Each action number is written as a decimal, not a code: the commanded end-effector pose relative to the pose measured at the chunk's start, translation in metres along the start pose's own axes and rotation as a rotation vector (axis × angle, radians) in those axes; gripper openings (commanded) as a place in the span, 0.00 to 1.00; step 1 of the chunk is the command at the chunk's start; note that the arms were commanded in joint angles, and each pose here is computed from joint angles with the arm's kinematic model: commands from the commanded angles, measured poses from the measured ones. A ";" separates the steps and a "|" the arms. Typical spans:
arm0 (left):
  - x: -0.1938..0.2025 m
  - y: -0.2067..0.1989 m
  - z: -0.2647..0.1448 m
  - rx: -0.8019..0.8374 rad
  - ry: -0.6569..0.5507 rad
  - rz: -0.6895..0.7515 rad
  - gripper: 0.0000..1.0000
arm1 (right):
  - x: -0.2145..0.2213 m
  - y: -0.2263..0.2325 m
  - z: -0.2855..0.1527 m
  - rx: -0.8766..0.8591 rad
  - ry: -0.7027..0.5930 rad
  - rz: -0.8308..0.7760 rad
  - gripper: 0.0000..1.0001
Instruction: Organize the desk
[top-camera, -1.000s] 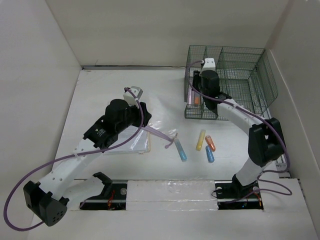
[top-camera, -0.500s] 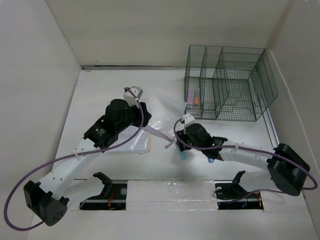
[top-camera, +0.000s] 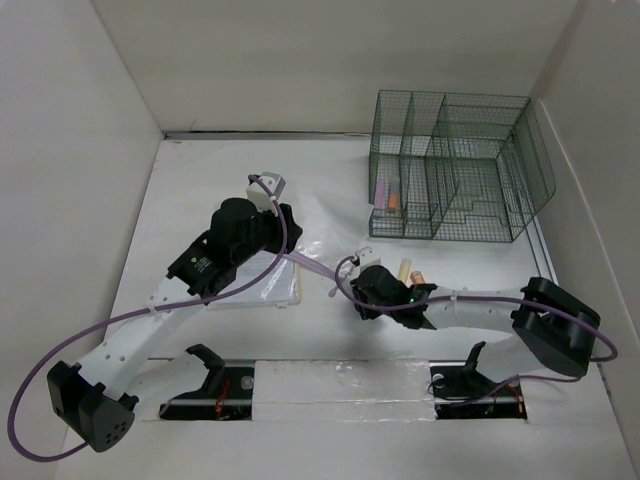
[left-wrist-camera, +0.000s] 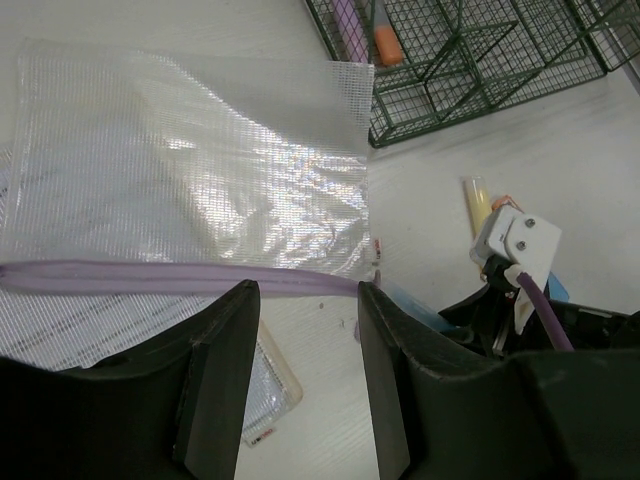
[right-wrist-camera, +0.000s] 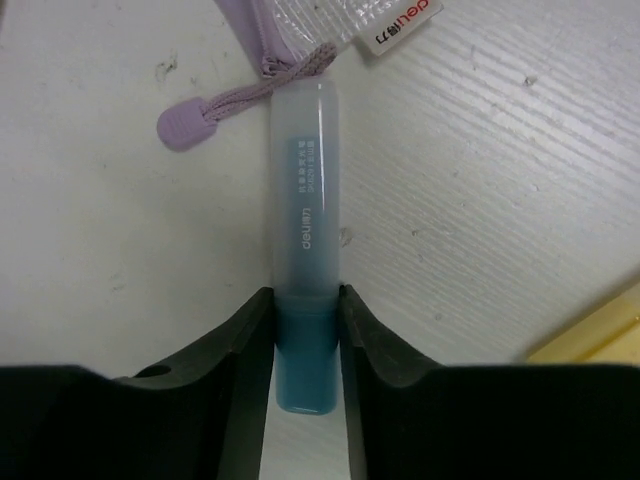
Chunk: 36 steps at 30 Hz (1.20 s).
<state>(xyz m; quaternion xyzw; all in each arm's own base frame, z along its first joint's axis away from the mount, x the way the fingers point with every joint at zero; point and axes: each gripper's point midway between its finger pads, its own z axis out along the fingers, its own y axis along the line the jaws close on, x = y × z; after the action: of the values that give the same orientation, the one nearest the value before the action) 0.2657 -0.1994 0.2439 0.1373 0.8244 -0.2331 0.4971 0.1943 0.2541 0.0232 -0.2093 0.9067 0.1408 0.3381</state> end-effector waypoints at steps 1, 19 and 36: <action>-0.010 -0.001 -0.004 0.007 -0.047 0.009 0.40 | -0.004 0.002 0.005 0.025 -0.007 0.014 0.30; -0.010 -0.002 -0.005 0.013 -0.046 0.008 0.40 | -0.220 -0.106 -0.103 0.274 -0.612 0.140 0.13; -0.011 -0.002 -0.008 0.014 -0.057 0.011 0.40 | -0.332 -0.188 -0.028 0.413 -0.631 0.178 0.46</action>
<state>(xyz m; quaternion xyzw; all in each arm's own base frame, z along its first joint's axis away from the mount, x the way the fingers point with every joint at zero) 0.2626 -0.1973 0.2523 0.1361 0.8170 -0.2381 0.5072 0.4839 0.1742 0.1931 -0.0292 0.8218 0.0302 0.5683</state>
